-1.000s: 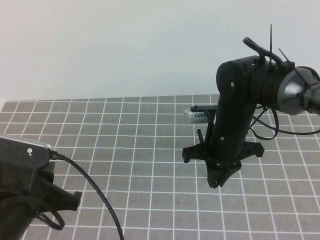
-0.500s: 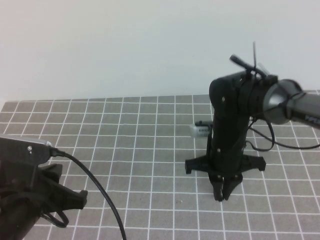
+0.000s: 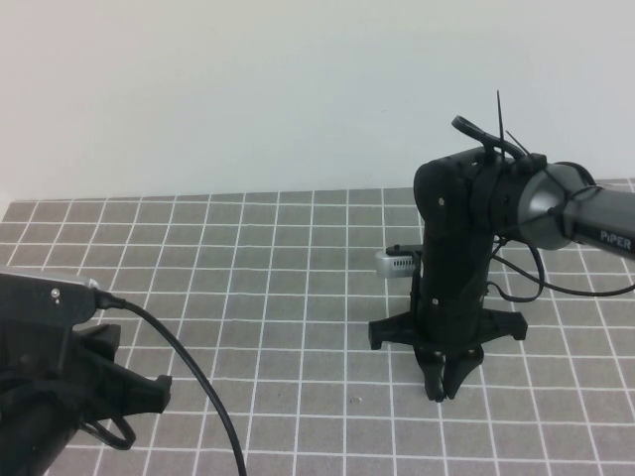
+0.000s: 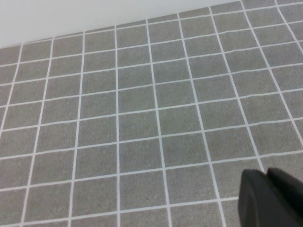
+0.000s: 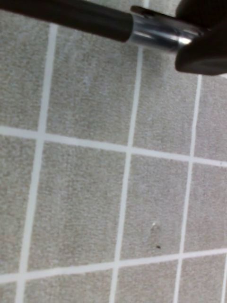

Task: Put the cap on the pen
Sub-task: 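Pick up the pen and its cap, cap the pen, and set it down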

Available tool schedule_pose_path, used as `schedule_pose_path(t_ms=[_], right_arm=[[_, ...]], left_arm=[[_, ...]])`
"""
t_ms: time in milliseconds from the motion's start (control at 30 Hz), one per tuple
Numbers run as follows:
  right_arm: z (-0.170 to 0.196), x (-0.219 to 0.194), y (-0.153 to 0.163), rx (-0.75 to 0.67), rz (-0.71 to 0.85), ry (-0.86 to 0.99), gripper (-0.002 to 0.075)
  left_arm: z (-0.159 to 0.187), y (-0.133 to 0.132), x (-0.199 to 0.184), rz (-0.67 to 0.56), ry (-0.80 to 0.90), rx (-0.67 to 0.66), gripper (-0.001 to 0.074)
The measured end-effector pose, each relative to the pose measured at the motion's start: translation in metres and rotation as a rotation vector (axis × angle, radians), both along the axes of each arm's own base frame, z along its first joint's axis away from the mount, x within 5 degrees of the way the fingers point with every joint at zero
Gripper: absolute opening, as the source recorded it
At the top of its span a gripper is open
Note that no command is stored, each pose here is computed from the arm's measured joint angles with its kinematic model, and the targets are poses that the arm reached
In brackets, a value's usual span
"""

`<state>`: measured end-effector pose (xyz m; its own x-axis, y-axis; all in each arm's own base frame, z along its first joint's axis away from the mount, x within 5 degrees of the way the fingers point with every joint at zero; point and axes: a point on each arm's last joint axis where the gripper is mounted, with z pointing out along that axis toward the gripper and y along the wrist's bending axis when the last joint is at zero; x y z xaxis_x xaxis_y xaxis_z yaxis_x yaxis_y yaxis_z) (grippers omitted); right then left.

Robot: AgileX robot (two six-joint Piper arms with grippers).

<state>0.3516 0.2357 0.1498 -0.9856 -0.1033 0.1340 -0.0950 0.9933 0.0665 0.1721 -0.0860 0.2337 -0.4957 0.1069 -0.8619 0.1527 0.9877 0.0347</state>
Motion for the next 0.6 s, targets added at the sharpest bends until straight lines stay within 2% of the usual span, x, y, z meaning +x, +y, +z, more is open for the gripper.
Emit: schedule_pose_path(t_ms=[100,300,467,600], right_arm=[[0.000,0.000,0.000,0.001,0.000,-0.002,0.0163],[0.000,0.002,-0.001,-0.007,0.021,-0.018,0.0328],[0.004,0.004,-0.006,-0.053,0.071,-0.052,0.0359],[0.030,0.002,-0.008,-0.030,0.102,-0.113,0.0364]], left_arm=[[0.000,0.000,0.000,0.002,0.005,-0.007,0.0000],[-0.001,-0.001,-0.001,-0.008,0.011,-0.018,0.0000],[-0.001,-0.002,-0.001,-0.011,0.011,-0.017,0.0000],[-0.001,-0.002,-0.001,-0.011,0.011,-0.017,0.0000]])
